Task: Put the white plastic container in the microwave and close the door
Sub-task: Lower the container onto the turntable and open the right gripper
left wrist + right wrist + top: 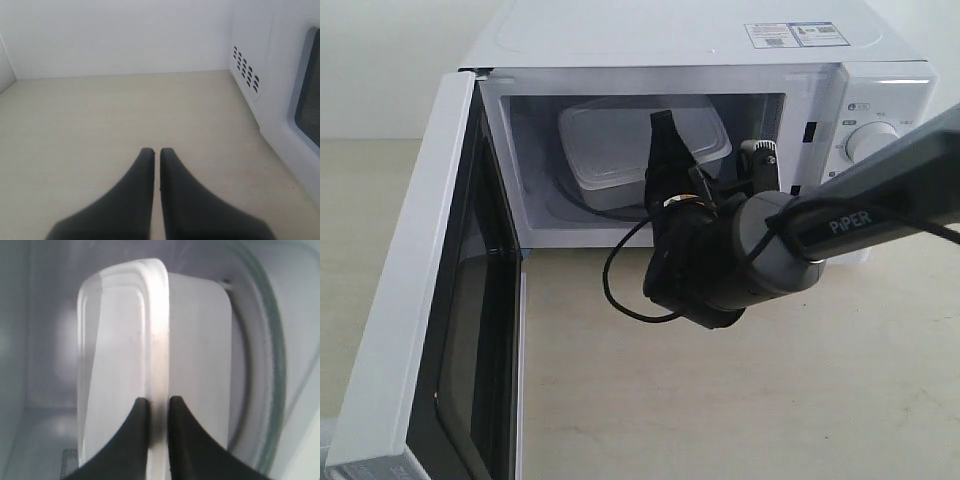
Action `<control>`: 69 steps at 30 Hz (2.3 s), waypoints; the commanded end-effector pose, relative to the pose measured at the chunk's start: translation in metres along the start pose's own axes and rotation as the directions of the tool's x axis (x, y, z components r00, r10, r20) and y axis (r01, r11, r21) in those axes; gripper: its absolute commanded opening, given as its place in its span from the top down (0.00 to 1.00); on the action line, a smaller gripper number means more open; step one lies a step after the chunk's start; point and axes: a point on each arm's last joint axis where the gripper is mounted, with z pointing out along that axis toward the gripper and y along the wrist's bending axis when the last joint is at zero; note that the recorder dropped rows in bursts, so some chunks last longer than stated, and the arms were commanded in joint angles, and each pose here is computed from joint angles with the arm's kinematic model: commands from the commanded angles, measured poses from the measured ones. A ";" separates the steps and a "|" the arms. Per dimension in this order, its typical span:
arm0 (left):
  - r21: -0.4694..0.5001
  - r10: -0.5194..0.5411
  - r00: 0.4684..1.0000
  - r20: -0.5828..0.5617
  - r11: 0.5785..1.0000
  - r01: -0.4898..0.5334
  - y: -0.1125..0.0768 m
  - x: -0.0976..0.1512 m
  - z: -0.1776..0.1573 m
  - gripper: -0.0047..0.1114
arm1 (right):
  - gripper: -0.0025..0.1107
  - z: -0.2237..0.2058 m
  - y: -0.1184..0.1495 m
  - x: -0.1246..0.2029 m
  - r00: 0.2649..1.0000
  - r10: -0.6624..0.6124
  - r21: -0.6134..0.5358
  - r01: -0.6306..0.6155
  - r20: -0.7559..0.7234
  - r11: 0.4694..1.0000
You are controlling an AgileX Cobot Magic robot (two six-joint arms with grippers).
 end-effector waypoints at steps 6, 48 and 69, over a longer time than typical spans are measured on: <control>0.003 -0.019 1.000 0.000 1.000 0.019 0.000 0.001 0.000 0.92 | 0.53 0.000 0.005 -0.003 0.998 -0.042 -0.035 0.044 0.035 0.998; 0.003 -0.019 1.000 0.000 1.000 0.019 0.000 0.001 0.000 0.92 | 0.98 0.012 -0.033 0.025 0.241 -0.965 -0.326 0.925 0.102 0.196; 0.003 -0.019 1.000 0.000 1.000 0.019 0.000 0.001 0.000 0.92 | 0.98 0.036 -0.015 0.024 0.272 -0.961 -0.291 0.924 0.053 0.246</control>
